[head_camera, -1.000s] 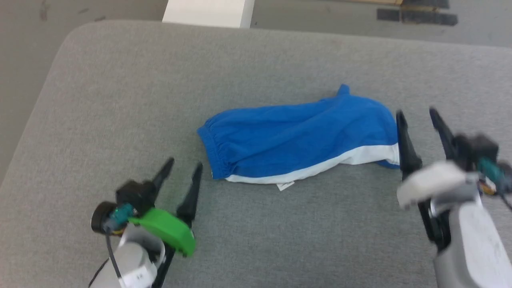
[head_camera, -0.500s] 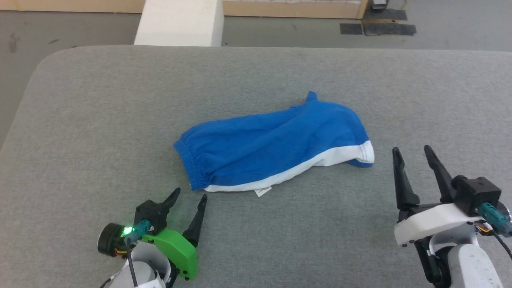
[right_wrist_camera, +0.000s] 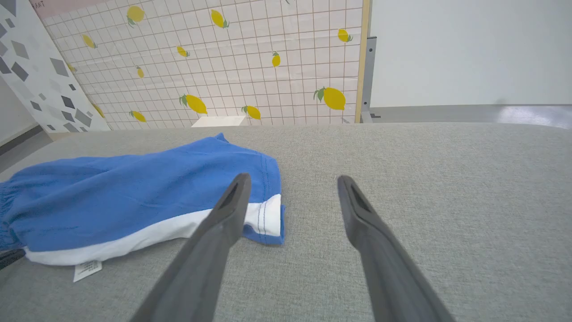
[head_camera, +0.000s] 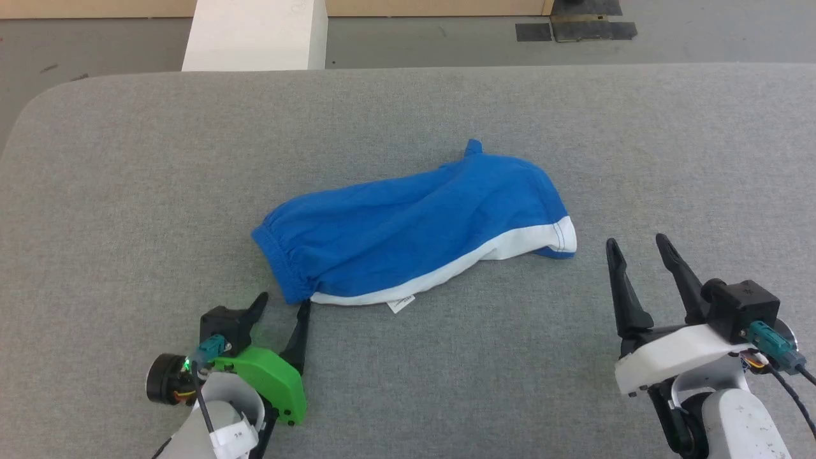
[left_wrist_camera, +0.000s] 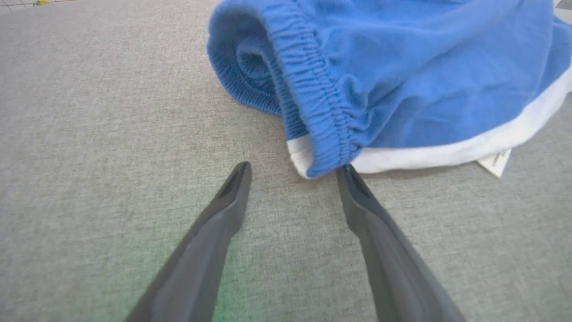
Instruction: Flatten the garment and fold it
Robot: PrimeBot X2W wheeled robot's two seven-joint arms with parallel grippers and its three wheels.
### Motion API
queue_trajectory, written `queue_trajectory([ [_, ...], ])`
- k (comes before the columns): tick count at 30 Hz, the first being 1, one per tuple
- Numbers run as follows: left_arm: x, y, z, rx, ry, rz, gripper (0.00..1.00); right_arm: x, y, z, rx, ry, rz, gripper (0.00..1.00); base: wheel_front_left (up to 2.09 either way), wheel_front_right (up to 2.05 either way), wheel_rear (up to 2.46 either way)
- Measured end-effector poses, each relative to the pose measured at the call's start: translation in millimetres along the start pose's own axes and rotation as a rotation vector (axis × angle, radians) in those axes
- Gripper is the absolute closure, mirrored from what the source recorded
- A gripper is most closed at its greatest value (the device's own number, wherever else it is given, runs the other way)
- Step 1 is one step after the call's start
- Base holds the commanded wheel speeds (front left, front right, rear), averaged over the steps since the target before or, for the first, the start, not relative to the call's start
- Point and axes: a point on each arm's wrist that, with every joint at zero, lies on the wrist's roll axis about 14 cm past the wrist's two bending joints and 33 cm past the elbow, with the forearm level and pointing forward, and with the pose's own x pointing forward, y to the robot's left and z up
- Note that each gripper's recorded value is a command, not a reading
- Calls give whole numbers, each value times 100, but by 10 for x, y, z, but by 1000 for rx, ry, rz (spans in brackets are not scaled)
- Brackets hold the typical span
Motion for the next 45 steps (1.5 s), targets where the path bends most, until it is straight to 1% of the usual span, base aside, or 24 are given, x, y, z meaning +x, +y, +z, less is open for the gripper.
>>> queue_trajectory([
  [4, 44, -19, 74, 3, -24, -7, 0, 0, 14, 1, 5, -1, 4, 0, 0, 0, 0],
  [7, 57, -65, 111, 7, -37, -29, 89, 2, 31, 2, 5, 0, 9, 0, 0, 0, 0],
  [8, 55, -85, 114, 5, -40, -37, 100, 2, 36, 2, 5, 1, 10, 0, 0, 0, 0],
  [14, 34, -131, 146, 0, -54, -54, 100, 12, 65, 3, 5, 5, 19, 0, 0, 0, 0],
  [17, 20, -107, 183, -5, -68, -45, 100, 23, 93, -64, 7, 37, 27, 0, 0, 0, 0],
  [23, 7, -55, 212, -13, -81, -31, 100, 80, 80, -450, 11, 233, 24, 0, 0, 0, 0],
  [30, 3, -21, 137, -20, -63, -22, 100, 408, 218, -607, 1, 385, 69, 0, 0, 0, 0],
  [33, -1, -12, 96, -27, -54, -17, 100, 456, 287, -742, -7, 468, 90, 0, 0, 0, 0],
  [35, -1, -13, 78, -33, -50, -15, 100, 483, 338, -784, -19, 491, 106, 1, 0, 0, 0],
  [37, -2, -4, 69, -36, -48, -11, 100, 516, 389, -787, -27, 491, 121, 24, 0, 0, 0],
  [38, -3, 6, 65, -37, -47, -8, 100, 528, 416, -790, -34, 492, 130, 29, 0, 0, 0],
  [39, -2, 15, 63, -38, -46, -5, 100, 535, 432, -793, -43, 491, 135, 47, 0, 0, 0],
  [41, 0, 26, 67, -38, -47, -3, 100, 547, 466, -778, -49, 483, 145, 57, 0, 0, 0],
  [42, -1, 27, 69, -38, -47, -2, 100, 554, 485, -750, -53, 472, 151, 61, 0, 0, 0],
  [44, -3, 27, 75, -38, -49, -2, 100, 563, 512, -682, -68, 445, 159, 78, 0, 0, 0],
  [45, -2, 25, 81, -37, -51, -3, 100, 559, 520, -644, -69, 429, 161, 100, 0, 0, 0],
])
